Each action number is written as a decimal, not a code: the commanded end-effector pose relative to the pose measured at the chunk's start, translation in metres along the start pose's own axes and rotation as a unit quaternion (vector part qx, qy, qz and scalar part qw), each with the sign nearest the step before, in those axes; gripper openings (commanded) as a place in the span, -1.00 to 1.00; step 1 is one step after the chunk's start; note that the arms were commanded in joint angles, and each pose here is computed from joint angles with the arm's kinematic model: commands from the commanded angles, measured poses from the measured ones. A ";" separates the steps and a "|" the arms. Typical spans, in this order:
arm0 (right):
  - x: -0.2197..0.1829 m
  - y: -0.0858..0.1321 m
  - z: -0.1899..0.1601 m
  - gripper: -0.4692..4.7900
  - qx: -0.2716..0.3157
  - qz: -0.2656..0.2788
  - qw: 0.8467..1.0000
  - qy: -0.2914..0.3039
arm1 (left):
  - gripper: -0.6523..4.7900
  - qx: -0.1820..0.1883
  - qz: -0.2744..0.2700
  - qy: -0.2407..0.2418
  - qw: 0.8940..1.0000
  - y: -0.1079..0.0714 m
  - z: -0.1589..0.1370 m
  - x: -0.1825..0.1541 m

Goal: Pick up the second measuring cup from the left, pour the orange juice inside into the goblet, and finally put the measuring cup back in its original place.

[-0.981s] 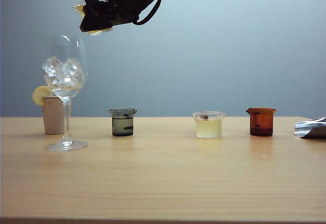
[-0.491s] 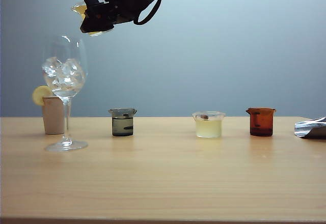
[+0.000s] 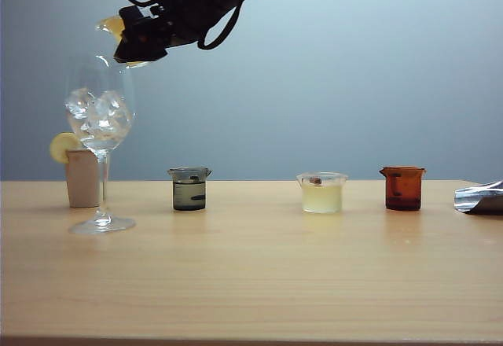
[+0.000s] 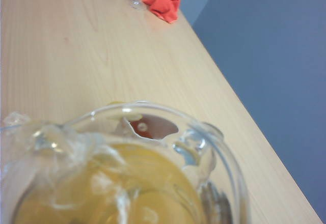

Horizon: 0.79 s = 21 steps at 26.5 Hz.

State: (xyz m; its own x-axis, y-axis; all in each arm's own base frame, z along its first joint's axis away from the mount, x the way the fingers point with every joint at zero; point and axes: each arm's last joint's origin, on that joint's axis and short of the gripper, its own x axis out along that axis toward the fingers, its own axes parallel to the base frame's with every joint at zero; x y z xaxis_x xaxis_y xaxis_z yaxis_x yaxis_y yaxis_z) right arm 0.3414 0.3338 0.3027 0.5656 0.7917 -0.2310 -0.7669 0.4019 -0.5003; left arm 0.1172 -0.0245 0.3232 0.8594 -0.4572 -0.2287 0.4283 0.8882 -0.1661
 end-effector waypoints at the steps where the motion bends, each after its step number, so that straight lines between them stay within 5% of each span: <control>1: -0.002 -0.005 0.009 -0.83 -0.006 -0.018 1.000 -0.022 | -0.78 0.001 -0.003 -0.007 1.000 -0.001 0.003 -0.002; 21: -0.003 -0.006 0.010 -0.83 -0.072 -0.034 0.997 -0.022 | -0.78 0.000 -0.002 -0.003 1.000 -0.001 0.002 -0.002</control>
State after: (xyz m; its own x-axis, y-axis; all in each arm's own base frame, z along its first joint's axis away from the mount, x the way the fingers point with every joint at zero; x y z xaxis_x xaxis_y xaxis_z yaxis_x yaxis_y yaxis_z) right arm 0.3429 0.3332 0.3042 0.5944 0.7749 -0.2149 -0.7056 0.3743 -0.6016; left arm 0.1170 -0.0245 0.3224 0.8576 -0.4570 -0.2360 0.4270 0.8884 -0.1686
